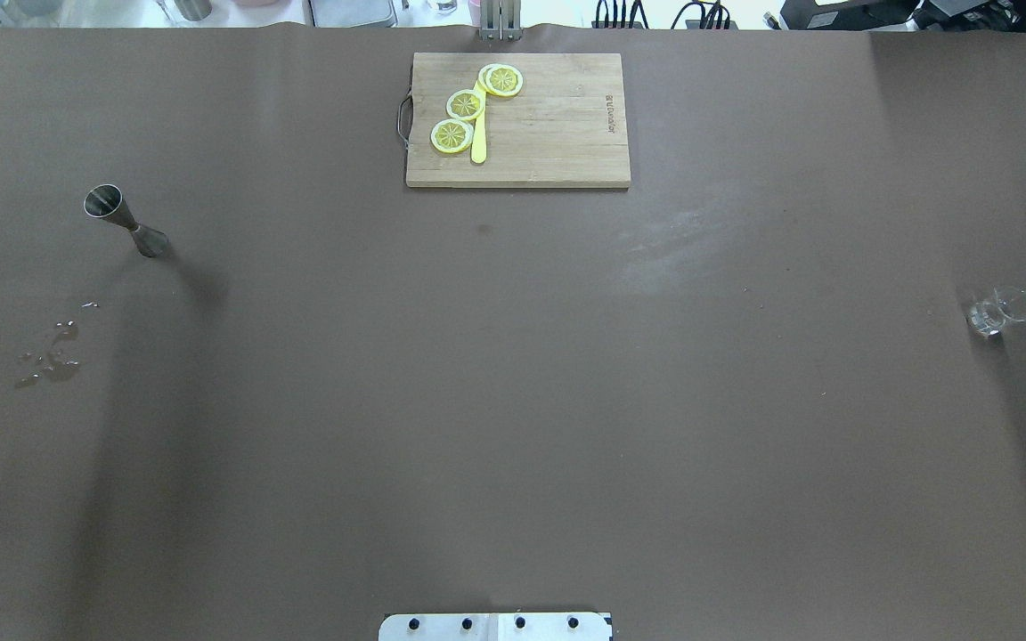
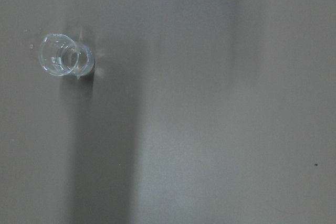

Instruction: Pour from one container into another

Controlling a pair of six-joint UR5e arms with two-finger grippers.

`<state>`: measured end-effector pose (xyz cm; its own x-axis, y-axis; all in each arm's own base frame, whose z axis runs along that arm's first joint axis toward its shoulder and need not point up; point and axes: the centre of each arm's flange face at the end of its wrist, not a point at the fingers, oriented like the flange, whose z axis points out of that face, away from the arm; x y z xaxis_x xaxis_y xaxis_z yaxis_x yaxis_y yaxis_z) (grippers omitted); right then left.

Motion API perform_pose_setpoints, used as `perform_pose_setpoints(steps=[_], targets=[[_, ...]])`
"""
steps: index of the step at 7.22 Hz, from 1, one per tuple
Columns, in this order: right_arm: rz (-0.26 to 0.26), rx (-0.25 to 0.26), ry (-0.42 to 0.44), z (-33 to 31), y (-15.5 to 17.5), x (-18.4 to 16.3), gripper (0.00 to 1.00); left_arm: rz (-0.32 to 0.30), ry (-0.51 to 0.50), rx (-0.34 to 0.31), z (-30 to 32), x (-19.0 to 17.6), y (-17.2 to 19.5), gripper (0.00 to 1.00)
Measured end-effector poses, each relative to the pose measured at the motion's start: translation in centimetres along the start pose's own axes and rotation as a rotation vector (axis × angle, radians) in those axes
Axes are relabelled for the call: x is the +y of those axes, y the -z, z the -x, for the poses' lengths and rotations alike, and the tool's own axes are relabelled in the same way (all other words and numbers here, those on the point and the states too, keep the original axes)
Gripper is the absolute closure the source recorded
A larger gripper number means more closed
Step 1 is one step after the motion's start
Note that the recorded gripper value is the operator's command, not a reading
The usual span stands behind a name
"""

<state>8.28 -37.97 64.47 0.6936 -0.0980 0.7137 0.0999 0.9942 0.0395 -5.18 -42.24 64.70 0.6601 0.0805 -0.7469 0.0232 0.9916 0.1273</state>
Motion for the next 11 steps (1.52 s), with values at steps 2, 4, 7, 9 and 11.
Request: perform_pose_setpoints(steps=[2, 4, 7, 9, 11], targets=[[0.003, -0.002, -0.004, -0.1, -0.1, 0.2, 0.00, -0.009, 0.014, 0.000, -0.4, -1.0, 0.3, 0.02], [0.005, -0.003, -0.006, -0.2, -0.2, 0.3, 0.00, -0.013, 0.037, -0.001, -0.5, -1.3, 0.4, 0.02], [0.006, -0.003, -0.007, -0.2, -0.3, 0.3, 0.00, -0.033, 0.093, -0.001, -1.4, -2.4, 1.1, 0.02], [0.006, -0.003, -0.008, -0.2, -0.3, 0.3, 0.00, -0.051, 0.111, 0.000, -2.3, -3.5, 1.8, 0.02], [0.006, -0.002, -0.006, -0.2, -0.3, 0.3, 0.00, -0.072, 0.138, 0.004, -3.6, -4.6, 2.7, 0.02]])
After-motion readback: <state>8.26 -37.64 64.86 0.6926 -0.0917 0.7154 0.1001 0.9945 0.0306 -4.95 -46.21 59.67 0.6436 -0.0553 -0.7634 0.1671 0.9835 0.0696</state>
